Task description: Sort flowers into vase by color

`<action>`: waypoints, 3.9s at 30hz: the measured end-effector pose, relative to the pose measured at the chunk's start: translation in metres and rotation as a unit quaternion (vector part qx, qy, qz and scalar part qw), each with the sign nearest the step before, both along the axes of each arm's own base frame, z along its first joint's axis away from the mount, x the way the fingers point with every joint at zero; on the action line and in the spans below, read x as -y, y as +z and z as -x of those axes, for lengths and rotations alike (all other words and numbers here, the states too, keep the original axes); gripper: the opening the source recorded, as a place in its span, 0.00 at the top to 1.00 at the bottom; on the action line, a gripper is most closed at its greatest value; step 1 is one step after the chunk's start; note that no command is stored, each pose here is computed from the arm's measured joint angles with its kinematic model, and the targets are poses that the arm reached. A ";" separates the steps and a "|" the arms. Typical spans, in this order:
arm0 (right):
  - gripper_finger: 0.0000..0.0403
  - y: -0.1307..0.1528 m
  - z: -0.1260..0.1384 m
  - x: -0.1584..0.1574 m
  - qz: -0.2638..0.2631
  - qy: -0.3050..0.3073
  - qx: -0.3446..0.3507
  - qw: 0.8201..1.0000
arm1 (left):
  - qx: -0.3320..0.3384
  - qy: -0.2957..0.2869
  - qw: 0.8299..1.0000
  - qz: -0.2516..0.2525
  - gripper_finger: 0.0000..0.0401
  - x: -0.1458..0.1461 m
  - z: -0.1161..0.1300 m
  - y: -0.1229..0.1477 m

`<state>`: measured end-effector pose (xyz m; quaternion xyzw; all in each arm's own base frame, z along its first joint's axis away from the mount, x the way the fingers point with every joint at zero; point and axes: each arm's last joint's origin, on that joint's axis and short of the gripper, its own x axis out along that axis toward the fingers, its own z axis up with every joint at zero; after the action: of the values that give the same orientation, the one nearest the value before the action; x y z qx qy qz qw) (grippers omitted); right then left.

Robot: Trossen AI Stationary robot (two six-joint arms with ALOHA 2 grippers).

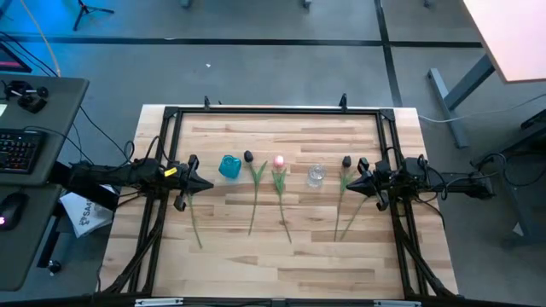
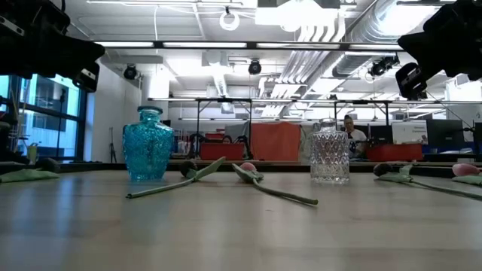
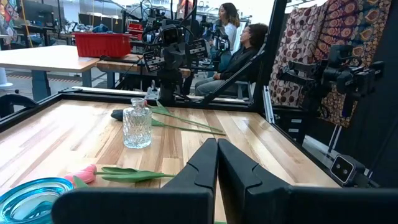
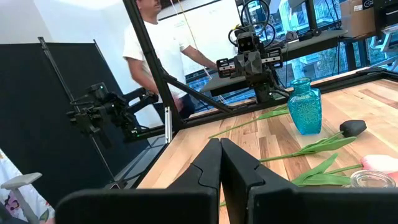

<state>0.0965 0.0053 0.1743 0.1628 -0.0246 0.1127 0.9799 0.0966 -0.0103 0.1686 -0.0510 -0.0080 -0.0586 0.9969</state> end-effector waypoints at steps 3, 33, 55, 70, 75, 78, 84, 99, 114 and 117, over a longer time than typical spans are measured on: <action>1.00 0.000 0.000 0.000 0.000 0.000 0.000 1.000 | 0.000 0.000 1.000 0.000 1.00 0.000 0.000 0.000; 1.00 0.000 0.000 0.000 0.000 0.000 0.000 1.000 | 0.000 0.000 1.000 0.000 1.00 0.000 0.000 0.000; 1.00 0.000 0.000 0.000 0.000 0.000 0.000 1.000 | 0.000 0.000 1.000 0.000 1.00 0.000 0.000 0.000; 1.00 0.000 0.000 0.000 0.000 0.000 0.000 1.000 | 0.000 0.000 1.000 0.000 1.00 0.000 0.000 0.000; 1.00 0.000 0.000 0.000 0.000 0.000 0.000 1.000 | 0.000 0.000 1.000 0.000 1.00 0.000 0.000 0.000; 1.00 0.000 0.000 0.000 0.005 -0.002 0.001 1.000 | 0.000 0.000 1.000 0.000 1.00 0.000 0.000 0.000; 1.00 0.027 0.006 0.011 -0.091 -0.182 0.142 0.969 | 0.000 0.000 1.000 0.000 1.00 0.000 0.000 0.000; 1.00 0.097 -0.013 0.017 -0.280 -0.216 0.222 0.909 | 0.000 0.000 1.000 0.000 1.00 0.000 0.000 0.000; 0.99 0.163 -0.066 0.014 -0.098 -0.258 -0.171 0.946 | 0.000 0.000 1.000 0.000 1.00 0.000 0.000 0.000; 0.92 0.141 -0.073 0.006 -0.134 -0.253 -0.322 0.902 | 0.000 0.000 1.000 0.000 1.00 0.000 0.000 0.000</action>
<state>0.1697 -0.0003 0.3155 0.3086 0.2373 -0.2024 0.8986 0.0967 -0.0103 0.1687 -0.0511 -0.0079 -0.0586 0.9969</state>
